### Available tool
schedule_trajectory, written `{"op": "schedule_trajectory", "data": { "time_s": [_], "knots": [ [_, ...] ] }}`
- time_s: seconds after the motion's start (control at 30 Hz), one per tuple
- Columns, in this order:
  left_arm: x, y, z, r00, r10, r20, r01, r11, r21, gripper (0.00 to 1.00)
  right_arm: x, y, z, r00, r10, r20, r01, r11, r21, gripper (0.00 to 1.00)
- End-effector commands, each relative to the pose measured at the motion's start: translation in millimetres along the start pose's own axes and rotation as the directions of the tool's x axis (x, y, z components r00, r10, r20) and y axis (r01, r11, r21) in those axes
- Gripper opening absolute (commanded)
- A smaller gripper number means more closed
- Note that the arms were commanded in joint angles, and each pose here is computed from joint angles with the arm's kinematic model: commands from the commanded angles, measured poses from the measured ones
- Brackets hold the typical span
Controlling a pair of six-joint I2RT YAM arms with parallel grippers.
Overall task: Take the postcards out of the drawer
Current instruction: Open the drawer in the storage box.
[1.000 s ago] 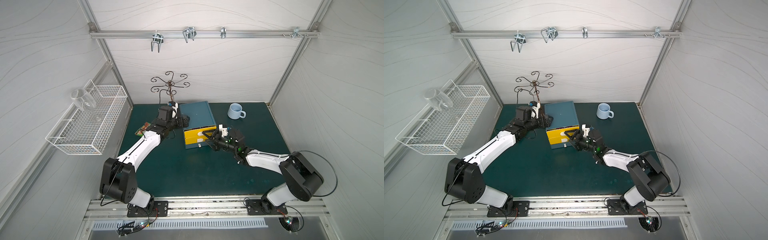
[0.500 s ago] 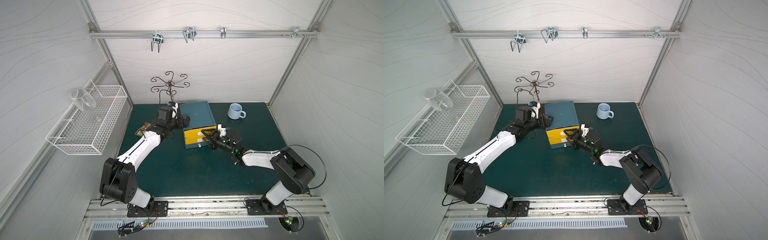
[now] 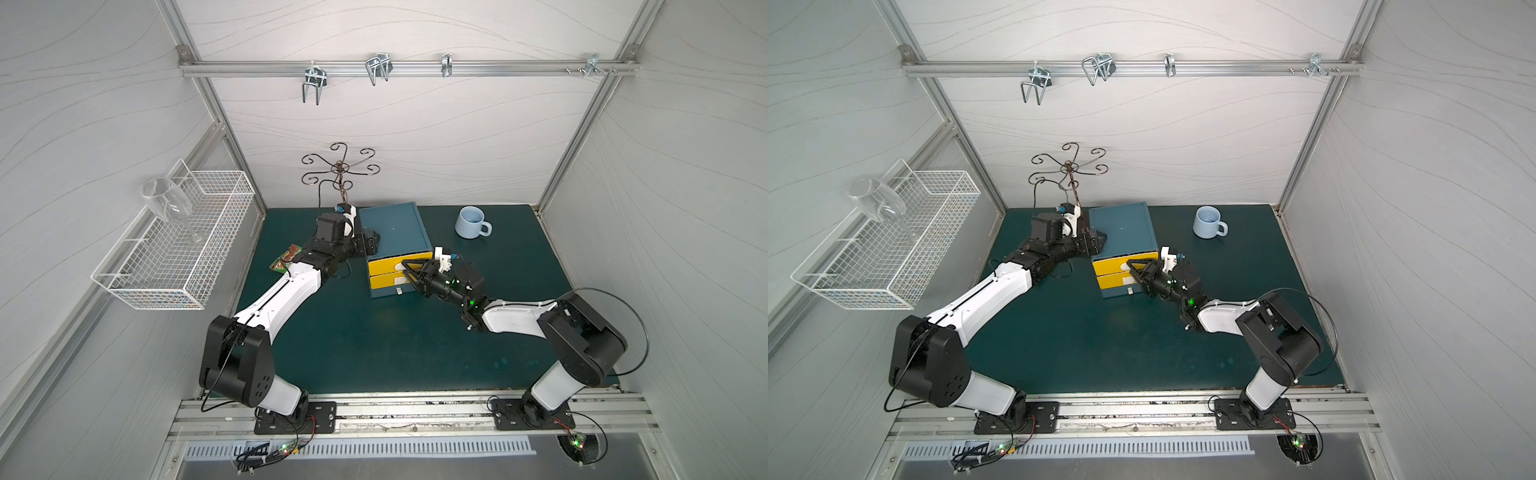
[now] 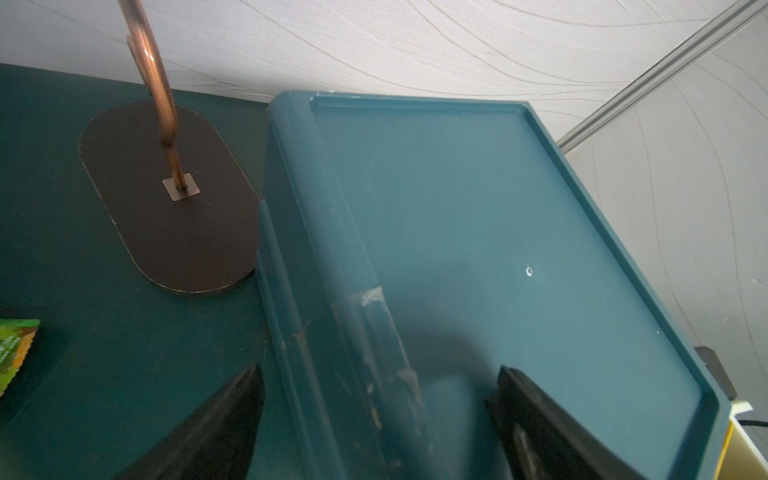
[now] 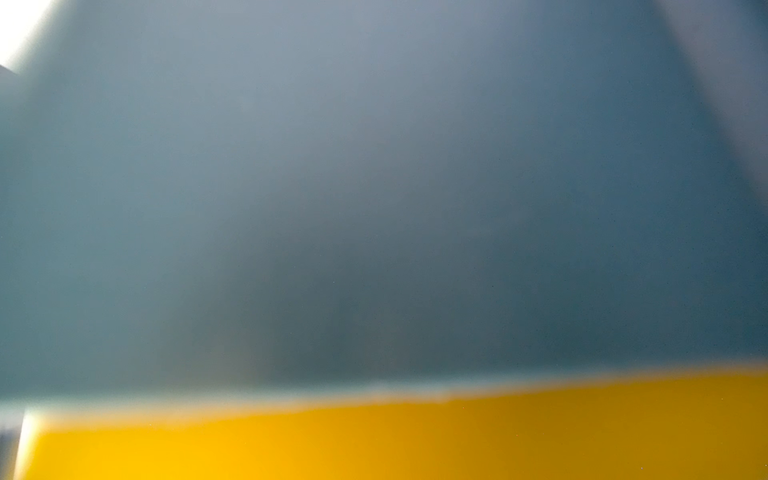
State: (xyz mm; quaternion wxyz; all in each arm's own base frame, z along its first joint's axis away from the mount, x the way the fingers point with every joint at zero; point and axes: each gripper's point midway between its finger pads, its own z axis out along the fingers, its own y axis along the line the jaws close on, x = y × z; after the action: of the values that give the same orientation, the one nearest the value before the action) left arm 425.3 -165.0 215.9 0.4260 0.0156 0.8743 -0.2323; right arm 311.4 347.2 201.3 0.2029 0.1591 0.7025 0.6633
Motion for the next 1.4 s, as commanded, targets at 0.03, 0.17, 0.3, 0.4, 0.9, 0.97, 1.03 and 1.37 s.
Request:
{"op": "schedule_trajectory", "data": {
  "time_s": [0.03, 0.17, 0.3, 0.4, 0.9, 0.97, 1.03, 1.37],
  "knots": [
    [46.5, 18.3, 7.6, 0.988, -0.010, -0.152, 0.001, 0.998, -0.058, 0.91, -0.9, 6.4, 5.8, 1.000, 0.006, 0.007, -0.006, 0.999, -0.034, 0.41],
    [46.6, 18.4, 7.5, 0.988, -0.011, -0.153, 0.002, 0.998, -0.059, 0.91, -1.0, 7.9, 3.7, 1.000, 0.006, 0.011, -0.006, 0.999, -0.039, 0.38],
    [46.1, 18.2, 7.4, 0.988, -0.010, -0.151, 0.002, 0.998, -0.058, 0.92, 1.6, 10.6, -0.6, 1.000, 0.006, 0.006, -0.005, 0.999, -0.045, 0.37],
    [45.7, 18.4, 7.5, 0.989, -0.009, -0.150, 0.000, 0.998, -0.059, 0.92, 7.1, 14.6, -5.6, 1.000, 0.005, -0.010, -0.005, 0.999, -0.047, 0.36],
    [44.2, 18.4, 7.0, 0.989, -0.006, -0.149, -0.004, 0.998, -0.062, 0.92, 37.3, 3.1, -38.3, 0.998, 0.007, -0.063, -0.005, 1.000, 0.027, 0.37],
    [44.1, 18.2, 7.8, 0.989, -0.007, -0.151, -0.003, 0.998, -0.062, 0.92, 41.2, 2.4, -43.7, 0.998, 0.006, -0.066, -0.004, 0.999, 0.038, 0.37],
    [44.8, 18.4, 8.2, 0.988, -0.009, -0.153, -0.001, 0.998, -0.062, 0.92, 45.5, 2.2, -49.0, 0.997, 0.002, -0.073, 0.002, 0.999, 0.053, 0.37],
    [47.4, 19.7, 10.5, 0.987, -0.013, -0.162, 0.003, 0.998, -0.065, 0.93, 67.9, -9.3, -69.1, 0.995, 0.022, -0.100, -0.011, 0.994, 0.110, 0.36]
  ]
}}
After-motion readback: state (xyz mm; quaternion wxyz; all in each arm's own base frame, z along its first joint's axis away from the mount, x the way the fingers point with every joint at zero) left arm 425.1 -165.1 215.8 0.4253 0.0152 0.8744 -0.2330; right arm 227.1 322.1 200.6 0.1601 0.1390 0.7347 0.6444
